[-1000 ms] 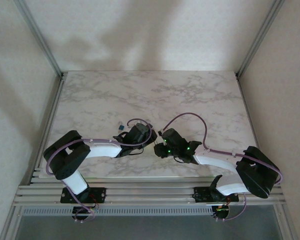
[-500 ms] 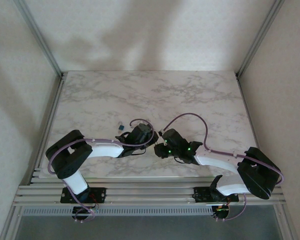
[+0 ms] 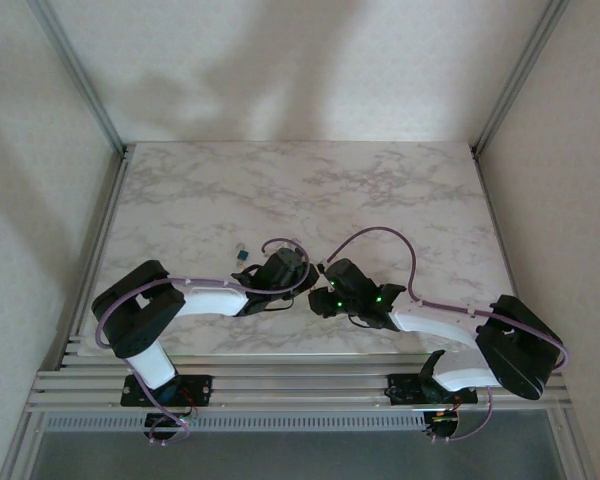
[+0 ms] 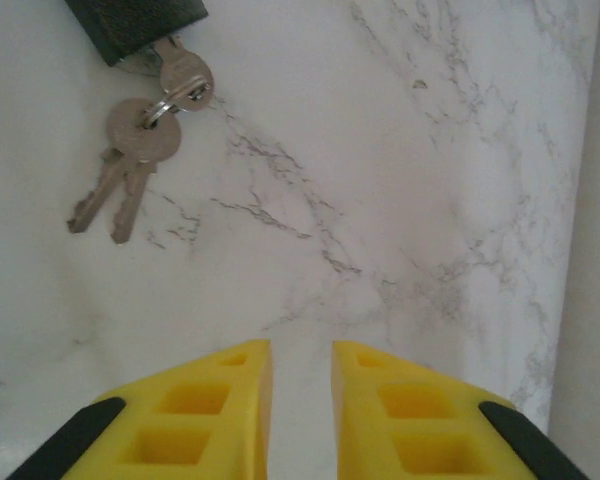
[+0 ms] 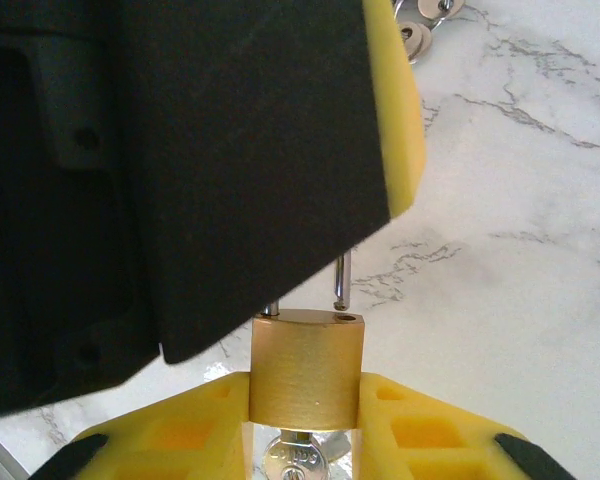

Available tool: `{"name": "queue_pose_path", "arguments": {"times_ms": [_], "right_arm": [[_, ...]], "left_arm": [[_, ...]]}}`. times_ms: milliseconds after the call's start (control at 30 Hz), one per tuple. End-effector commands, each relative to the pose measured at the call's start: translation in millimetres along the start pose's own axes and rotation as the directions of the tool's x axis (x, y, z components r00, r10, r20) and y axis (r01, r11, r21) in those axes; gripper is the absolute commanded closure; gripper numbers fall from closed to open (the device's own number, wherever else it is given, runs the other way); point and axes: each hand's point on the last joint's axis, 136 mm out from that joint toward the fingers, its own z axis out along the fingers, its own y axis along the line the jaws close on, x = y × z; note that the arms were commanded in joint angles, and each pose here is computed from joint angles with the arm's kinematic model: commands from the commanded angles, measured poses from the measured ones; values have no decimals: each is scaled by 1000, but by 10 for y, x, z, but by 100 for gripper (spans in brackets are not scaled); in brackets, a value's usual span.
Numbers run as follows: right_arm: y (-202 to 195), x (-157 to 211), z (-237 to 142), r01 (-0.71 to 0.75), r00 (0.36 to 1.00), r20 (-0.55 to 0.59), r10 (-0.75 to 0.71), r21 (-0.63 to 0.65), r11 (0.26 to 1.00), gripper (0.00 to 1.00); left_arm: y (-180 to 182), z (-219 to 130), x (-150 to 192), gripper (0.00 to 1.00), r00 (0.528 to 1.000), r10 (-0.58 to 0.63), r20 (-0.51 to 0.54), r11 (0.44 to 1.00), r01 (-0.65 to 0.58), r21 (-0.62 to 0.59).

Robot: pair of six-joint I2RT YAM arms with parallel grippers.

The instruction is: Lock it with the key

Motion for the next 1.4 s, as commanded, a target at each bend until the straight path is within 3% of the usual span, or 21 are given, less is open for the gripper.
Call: {"name": "queue_pose_path", "arguments": {"times_ms": [0,667,1067,1367], "right_arm": [[76,-55,-39,14,999,36,-13,-27,1000,73],[42,-79,-87,15,998,56,-15,-5,1000,74],[47,-82,-98,15,998,60,-14,-10,1000,74],[68,-100,-131,18,997,76,-16,-25,1000,72]], "left_arm": [[-118,30,39,80,1000,-16,-12,999,17,40],[-19,6,68,88,1000,3,-20,1000,-3,9],[-6,-17,47,100,1000,16,-12,1000,-16,-6],[-20,-101,-40,100,999,18,30,1000,-18,-7]]}}
